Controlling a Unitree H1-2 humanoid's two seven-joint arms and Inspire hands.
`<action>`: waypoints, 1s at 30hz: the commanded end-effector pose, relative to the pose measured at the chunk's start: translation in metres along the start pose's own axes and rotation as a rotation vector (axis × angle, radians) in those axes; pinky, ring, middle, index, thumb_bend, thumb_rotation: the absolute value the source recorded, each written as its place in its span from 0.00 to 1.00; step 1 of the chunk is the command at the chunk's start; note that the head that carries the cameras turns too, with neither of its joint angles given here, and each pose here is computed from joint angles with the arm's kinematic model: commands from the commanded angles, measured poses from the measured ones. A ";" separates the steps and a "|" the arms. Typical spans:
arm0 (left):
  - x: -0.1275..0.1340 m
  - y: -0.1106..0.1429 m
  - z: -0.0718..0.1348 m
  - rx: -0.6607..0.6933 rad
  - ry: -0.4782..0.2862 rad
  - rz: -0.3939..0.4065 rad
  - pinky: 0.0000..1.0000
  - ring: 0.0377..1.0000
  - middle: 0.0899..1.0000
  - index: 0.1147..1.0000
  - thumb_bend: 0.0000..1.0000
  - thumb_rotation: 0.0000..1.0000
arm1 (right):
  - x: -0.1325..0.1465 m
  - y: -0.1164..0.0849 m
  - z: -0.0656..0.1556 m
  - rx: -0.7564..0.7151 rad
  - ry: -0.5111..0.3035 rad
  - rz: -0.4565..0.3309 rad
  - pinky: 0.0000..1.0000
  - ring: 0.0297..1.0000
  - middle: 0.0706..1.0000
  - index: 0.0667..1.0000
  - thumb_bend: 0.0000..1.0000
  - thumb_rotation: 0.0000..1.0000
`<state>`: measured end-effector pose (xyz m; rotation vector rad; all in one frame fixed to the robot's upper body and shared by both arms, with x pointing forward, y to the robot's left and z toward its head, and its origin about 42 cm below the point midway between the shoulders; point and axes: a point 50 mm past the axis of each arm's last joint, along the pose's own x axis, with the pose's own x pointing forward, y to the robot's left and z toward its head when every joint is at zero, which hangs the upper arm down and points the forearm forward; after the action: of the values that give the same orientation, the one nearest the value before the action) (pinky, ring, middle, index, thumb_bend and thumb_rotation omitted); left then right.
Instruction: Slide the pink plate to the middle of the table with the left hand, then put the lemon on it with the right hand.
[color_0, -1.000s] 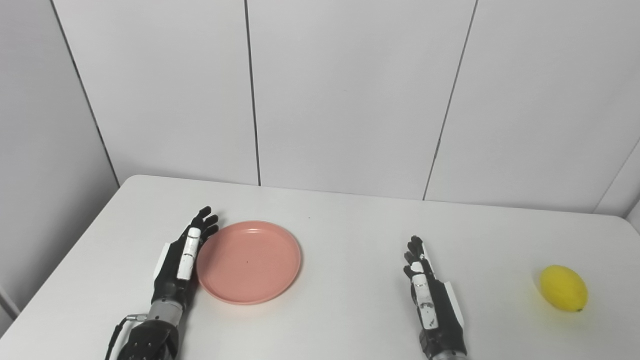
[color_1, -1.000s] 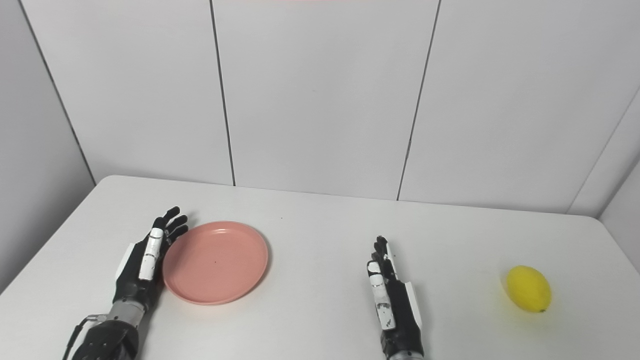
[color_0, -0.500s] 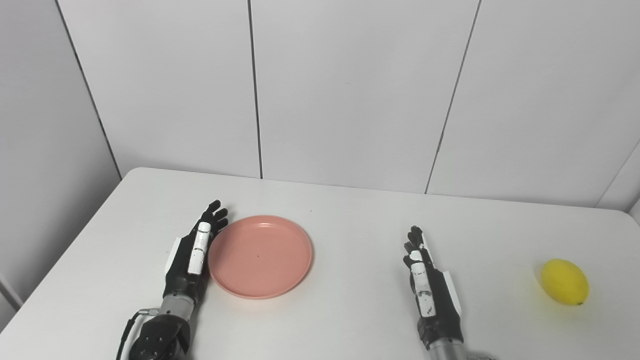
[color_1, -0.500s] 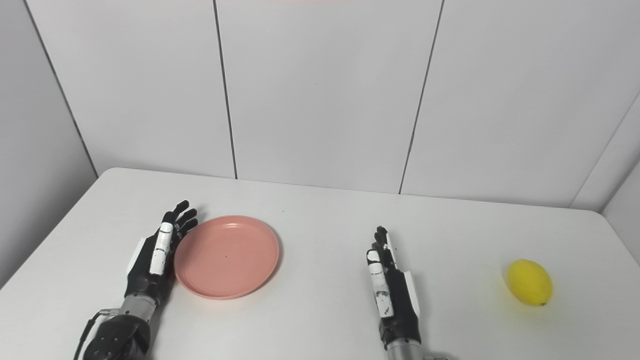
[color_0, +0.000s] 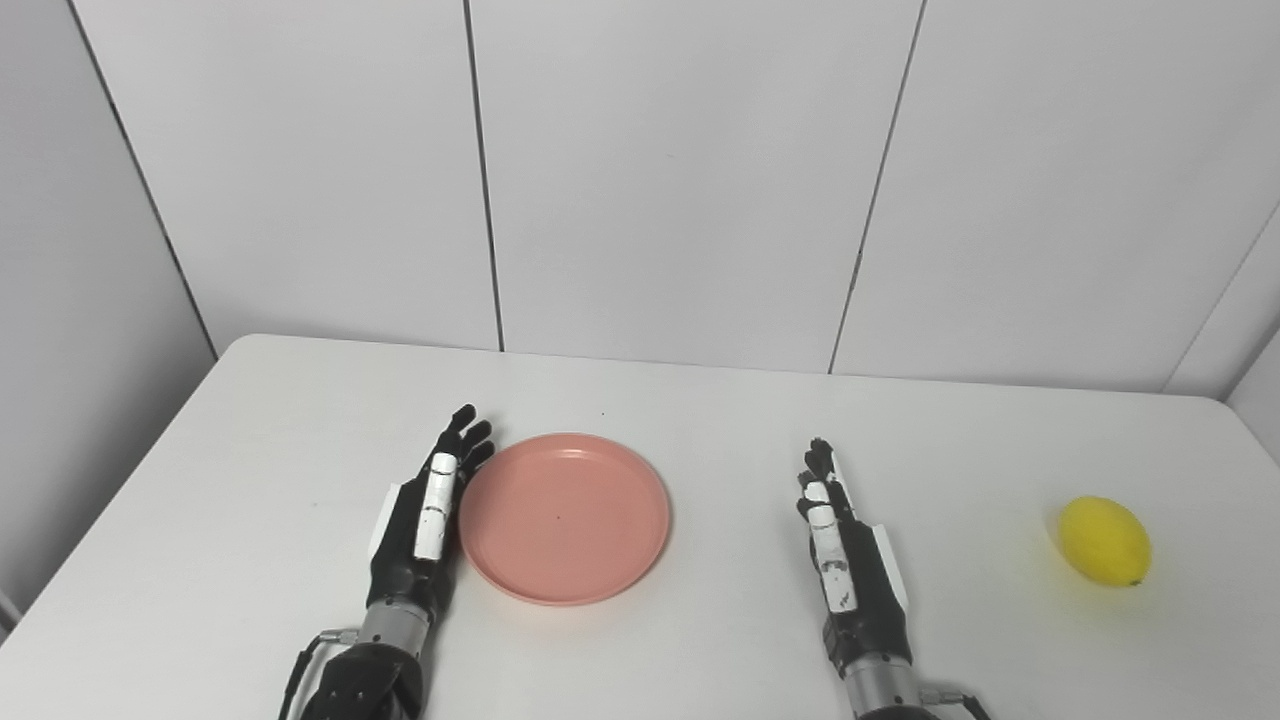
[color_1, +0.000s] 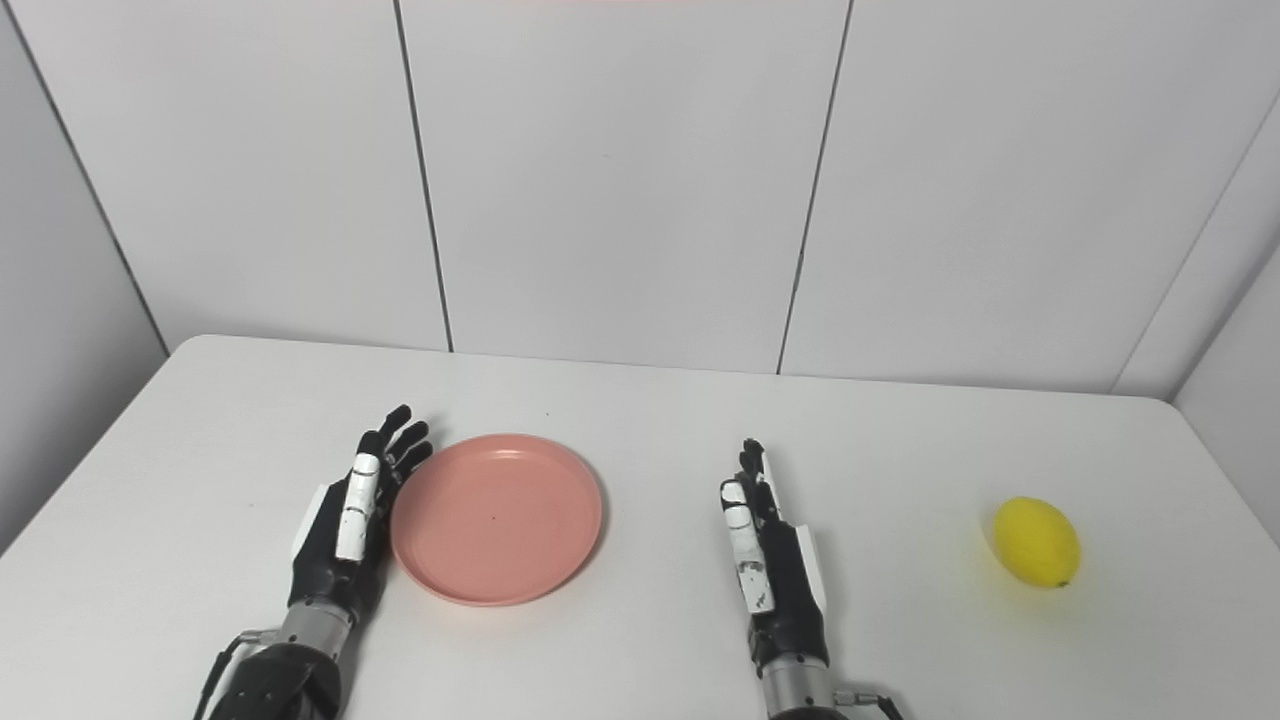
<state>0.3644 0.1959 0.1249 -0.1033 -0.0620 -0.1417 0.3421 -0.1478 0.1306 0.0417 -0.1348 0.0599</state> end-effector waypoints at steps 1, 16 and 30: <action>-0.004 -0.030 -0.010 -0.049 0.058 -0.082 0.92 0.91 0.91 0.91 0.66 1.00 | 0.013 0.003 0.018 0.006 -0.082 0.001 1.00 1.00 1.00 0.99 0.78 1.00; -0.012 -0.068 -0.015 -0.027 0.045 -0.139 0.89 0.91 0.91 0.91 0.67 1.00 | 0.009 -0.004 0.023 0.015 -0.109 -0.008 1.00 1.00 1.00 0.99 0.77 1.00; -0.014 -0.078 -0.021 0.021 0.026 -0.129 0.90 0.92 0.92 0.92 0.64 1.00 | 0.006 -0.014 0.028 0.022 -0.111 -0.027 1.00 1.00 1.00 1.00 0.75 1.00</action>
<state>0.3465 0.1238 0.1227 -0.0814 -0.0713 -0.2611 0.3407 -0.1646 0.1403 0.0593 -0.1736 0.0247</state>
